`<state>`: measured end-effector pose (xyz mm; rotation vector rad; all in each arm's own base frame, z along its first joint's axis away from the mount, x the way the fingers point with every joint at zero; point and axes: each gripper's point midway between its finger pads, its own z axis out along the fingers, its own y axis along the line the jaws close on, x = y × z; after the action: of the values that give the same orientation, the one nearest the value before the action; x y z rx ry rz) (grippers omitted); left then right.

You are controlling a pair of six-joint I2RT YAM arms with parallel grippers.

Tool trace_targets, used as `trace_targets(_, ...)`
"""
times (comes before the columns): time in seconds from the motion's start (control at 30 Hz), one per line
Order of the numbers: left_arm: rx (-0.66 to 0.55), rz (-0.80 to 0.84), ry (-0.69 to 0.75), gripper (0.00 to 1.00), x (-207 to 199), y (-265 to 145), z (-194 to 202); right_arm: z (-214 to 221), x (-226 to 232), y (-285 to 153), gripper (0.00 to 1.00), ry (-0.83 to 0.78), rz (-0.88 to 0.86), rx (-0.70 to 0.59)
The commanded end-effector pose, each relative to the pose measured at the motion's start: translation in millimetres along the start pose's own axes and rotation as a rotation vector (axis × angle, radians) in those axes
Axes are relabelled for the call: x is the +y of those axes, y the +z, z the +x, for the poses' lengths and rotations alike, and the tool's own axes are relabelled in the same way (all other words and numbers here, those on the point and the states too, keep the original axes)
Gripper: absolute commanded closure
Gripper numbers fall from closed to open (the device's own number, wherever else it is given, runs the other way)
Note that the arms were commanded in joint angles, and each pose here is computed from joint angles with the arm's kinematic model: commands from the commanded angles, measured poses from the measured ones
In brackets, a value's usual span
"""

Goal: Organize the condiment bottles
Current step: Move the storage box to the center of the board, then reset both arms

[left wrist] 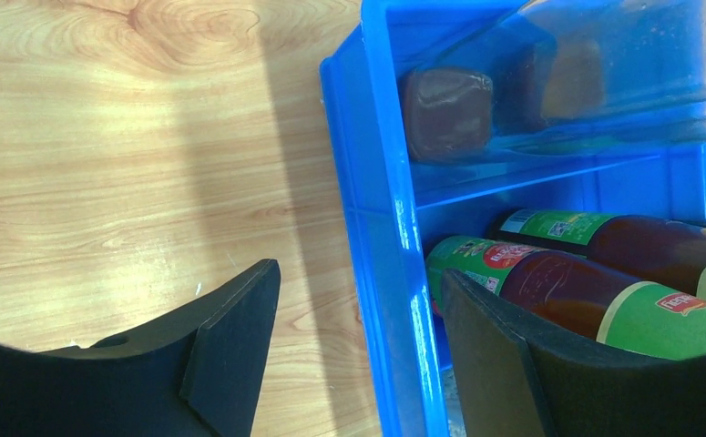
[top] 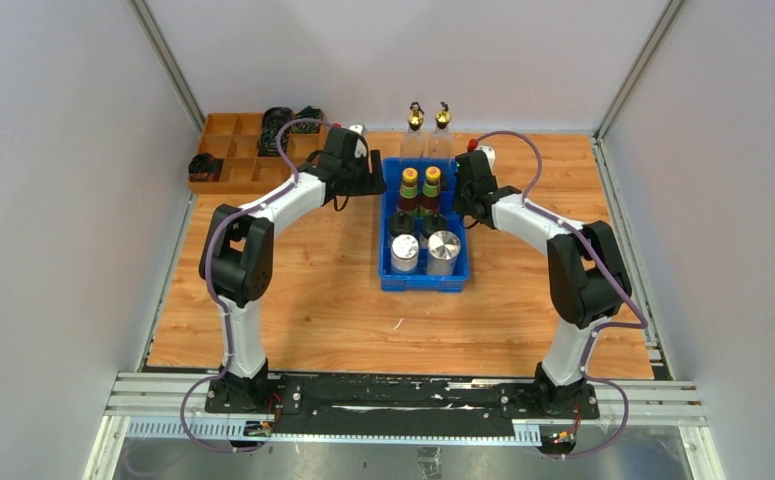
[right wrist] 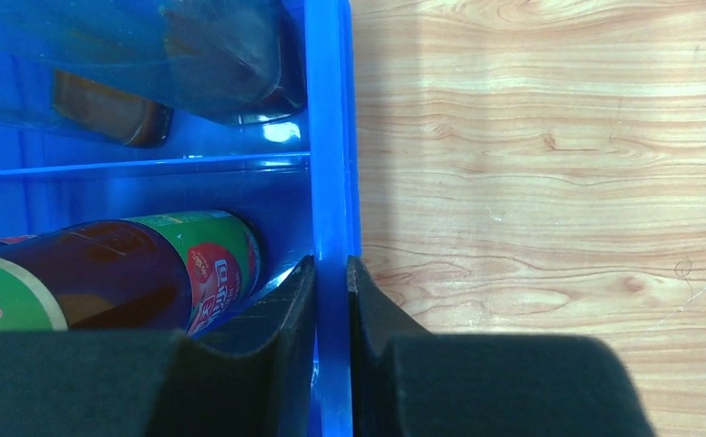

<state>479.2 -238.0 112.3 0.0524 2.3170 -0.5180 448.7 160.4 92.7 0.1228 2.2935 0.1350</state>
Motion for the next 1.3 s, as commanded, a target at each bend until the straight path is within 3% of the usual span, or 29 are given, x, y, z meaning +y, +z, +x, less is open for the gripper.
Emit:
trace_targets(0.0, -0.022, 0.013, 0.023, 0.27, -6.4, -10.4, -7.6, 34.6, -25.4, -10.5, 0.75, -0.038, 0.114, 0.112)
trace_targets(0.1, -0.042, 0.003, 0.061, 0.15, -12.0, -25.7, -29.3, 14.5, -19.4, -16.5, 0.36, -0.080, 0.077, 0.057)
trace_targets(0.2, -0.090, -0.014, 0.100, 0.00, -19.6, -50.4, -59.1, -12.5, -18.2, -27.0, 0.21, -0.133, 0.067, -0.001)
trace_targets(0.47, -0.190, -0.010, 0.114, 0.00, -30.8, -130.9, -82.0, -63.1, -26.0, -99.4, 0.16, -0.247, 0.048, -0.114)
trace_targets(0.67, -0.228, -0.003, 0.132, 0.00, -22.1, -180.5, -54.9, -28.0, -51.3, -142.2, 0.10, -0.315, 0.040, -0.078)
trace_targets(1.07, -0.248, 0.030, 0.112, 0.00, -2.8, -255.4, 22.3, 36.2, -31.3, -239.0, 0.09, -0.139, -0.321, -0.098)
trace_targets(1.27, -0.268, 0.012, 0.126, 0.00, 13.3, -283.8, 54.6, 53.9, -45.4, -263.1, 0.09, -0.113, -0.332, -0.145)
